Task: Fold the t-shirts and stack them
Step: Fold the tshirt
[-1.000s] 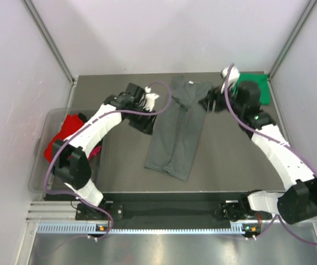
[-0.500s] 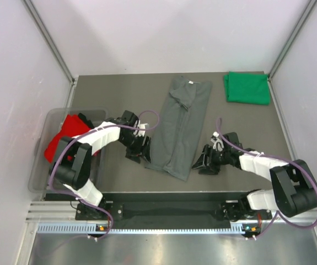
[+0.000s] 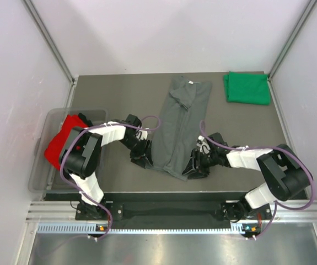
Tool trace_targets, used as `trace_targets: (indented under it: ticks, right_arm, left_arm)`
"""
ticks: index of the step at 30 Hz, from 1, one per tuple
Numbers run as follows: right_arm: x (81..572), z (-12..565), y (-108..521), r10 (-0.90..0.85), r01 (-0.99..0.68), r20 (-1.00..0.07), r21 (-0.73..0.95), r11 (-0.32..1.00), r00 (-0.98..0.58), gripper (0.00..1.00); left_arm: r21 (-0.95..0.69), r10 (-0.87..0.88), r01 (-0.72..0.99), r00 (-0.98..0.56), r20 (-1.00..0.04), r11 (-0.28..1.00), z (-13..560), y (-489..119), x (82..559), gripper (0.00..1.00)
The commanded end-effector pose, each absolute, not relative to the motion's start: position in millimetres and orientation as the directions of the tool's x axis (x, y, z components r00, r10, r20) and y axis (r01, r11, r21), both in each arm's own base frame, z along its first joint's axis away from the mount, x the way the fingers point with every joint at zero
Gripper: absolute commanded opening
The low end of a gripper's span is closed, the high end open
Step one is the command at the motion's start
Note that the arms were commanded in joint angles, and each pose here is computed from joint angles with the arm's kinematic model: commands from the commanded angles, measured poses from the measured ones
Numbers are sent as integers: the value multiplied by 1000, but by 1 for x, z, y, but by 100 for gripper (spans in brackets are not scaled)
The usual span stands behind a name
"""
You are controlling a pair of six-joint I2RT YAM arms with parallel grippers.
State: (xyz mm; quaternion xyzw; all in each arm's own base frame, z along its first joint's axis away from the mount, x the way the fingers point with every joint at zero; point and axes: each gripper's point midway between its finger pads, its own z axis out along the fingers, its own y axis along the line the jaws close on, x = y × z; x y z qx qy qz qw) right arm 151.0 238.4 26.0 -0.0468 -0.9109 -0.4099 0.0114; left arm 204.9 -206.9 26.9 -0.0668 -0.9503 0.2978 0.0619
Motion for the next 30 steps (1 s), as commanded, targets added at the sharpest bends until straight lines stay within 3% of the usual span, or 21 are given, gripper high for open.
trace_targets:
  ticks: [1,6,11,15,16,20,26,30]
  right_arm:
    - [149,11,240,78,95,56,694,714,-995,49]
    - [145,8,238,78,94,55,678,729,-995,43]
    - [150,10,236,84,76,22,679,730,-996,31]
    - [167,14,230,115,65,-28,682,729,-993,0]
    - [171,16,229,120,58,-42,687,725,-992,0]
    - [201,42,220,160,5,-145,724,690,-976,0]
    - [225,98,209,218,-118,-315,776,620,-924,0]
    - [237,117,193,282,-137,-370,787,602,-885,0]
  left_arm:
    - [-590,170,114,-985,41,800,23,-213,217,49]
    - [-605,176,125,-984,26,787,27,-217,222,37]
    - [-599,183,139,-983,13,789,29,-215,221,19]
    - [-603,191,163,-981,-18,781,35,-216,225,8]
    - [-606,194,173,-981,-31,777,39,-218,228,0]
    - [-602,222,234,-970,-96,763,52,-220,239,0]
    - [-607,236,356,-933,-270,711,103,-234,272,0]
    - [-599,244,404,-911,-332,692,123,-241,288,0]
